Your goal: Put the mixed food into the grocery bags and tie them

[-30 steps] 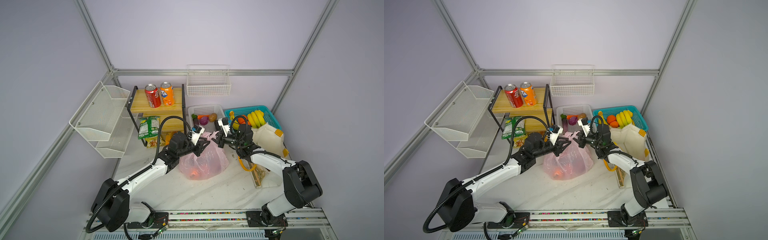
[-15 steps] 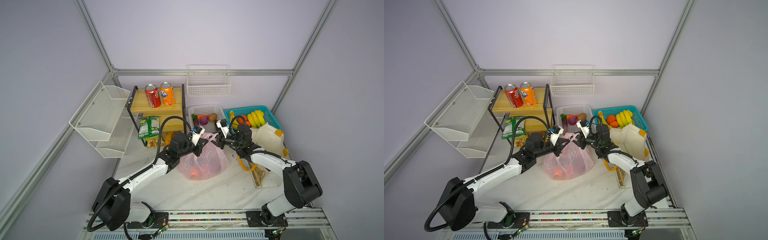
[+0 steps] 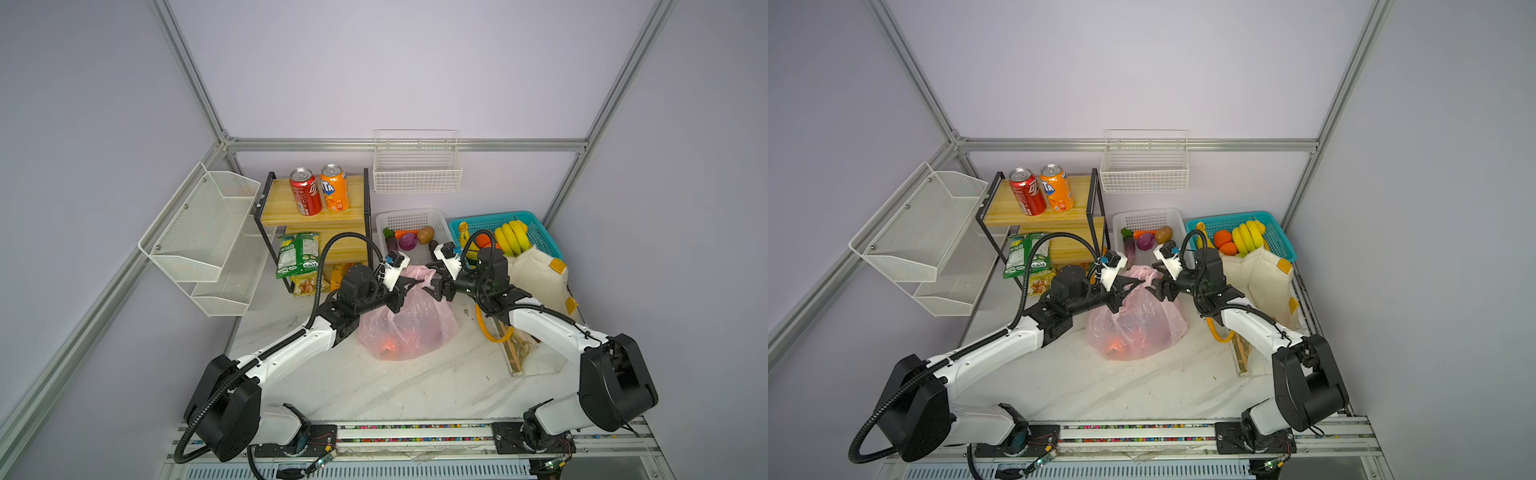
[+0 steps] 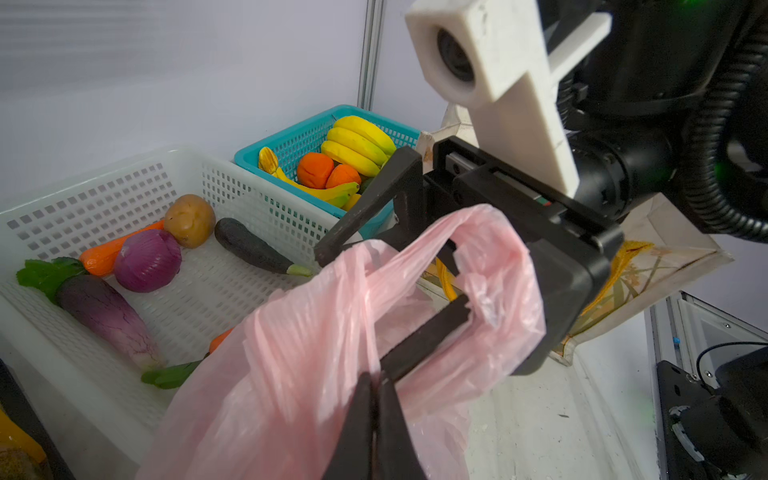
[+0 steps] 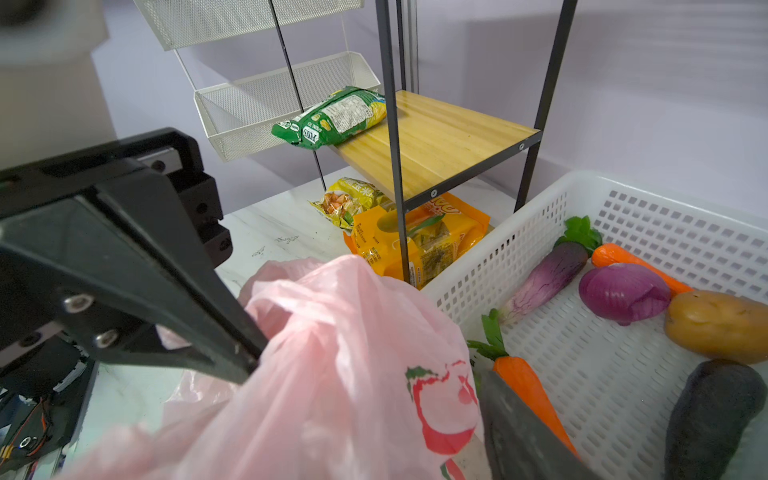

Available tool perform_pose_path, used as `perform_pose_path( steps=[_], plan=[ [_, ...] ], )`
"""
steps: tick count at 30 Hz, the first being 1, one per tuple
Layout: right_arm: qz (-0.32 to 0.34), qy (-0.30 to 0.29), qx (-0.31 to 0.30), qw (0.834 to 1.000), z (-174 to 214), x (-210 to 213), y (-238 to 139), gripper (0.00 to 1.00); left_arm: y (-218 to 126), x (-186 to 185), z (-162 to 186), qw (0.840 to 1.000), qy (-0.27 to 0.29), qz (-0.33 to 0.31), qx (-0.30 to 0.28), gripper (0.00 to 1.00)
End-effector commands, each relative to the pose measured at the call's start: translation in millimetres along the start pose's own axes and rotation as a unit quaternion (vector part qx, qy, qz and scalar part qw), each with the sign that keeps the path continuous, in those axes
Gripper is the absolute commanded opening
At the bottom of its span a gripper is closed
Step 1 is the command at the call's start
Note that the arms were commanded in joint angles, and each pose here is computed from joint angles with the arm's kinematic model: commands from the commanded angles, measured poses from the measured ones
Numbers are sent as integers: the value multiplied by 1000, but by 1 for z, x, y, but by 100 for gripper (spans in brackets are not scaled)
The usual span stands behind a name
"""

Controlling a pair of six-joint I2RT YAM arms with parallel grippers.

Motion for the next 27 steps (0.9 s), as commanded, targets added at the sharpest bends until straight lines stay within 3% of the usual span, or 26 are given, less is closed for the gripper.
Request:
perform_pose_path(
  steps=[1,5,10,13,20,27],
  plan=[
    [-3,-43,6,999,-9,2,-7,77,0,2,10,1000,9,-4,9,3],
    [-1,-47,22,999,-9,1,-7,79,-1,2,9,1000,9,-5,7,3],
    [81,-51,65,993,-4,-15,-9,79,-2,1,7,1000,7,-2,6,3],
    [96,-60,79,990,0,-16,-12,77,-3,0,6,1000,6,-2,3,3],
    [38,-70,75,994,10,-2,-11,80,-4,-1,6,1000,6,0,5,3],
    [15,-92,28,995,-8,6,-16,83,-3,-1,7,1000,5,3,8,3]
  ],
)
Point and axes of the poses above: each gripper's point midway between its finger pads, its own y axis out along the fingers, its own x axis along the line the jaws close on, z = x × y, the point moved 8 cm from there along -y, back along the fingers, and after that the axes turned 6 degrees about -y, right-handed, at the moved point
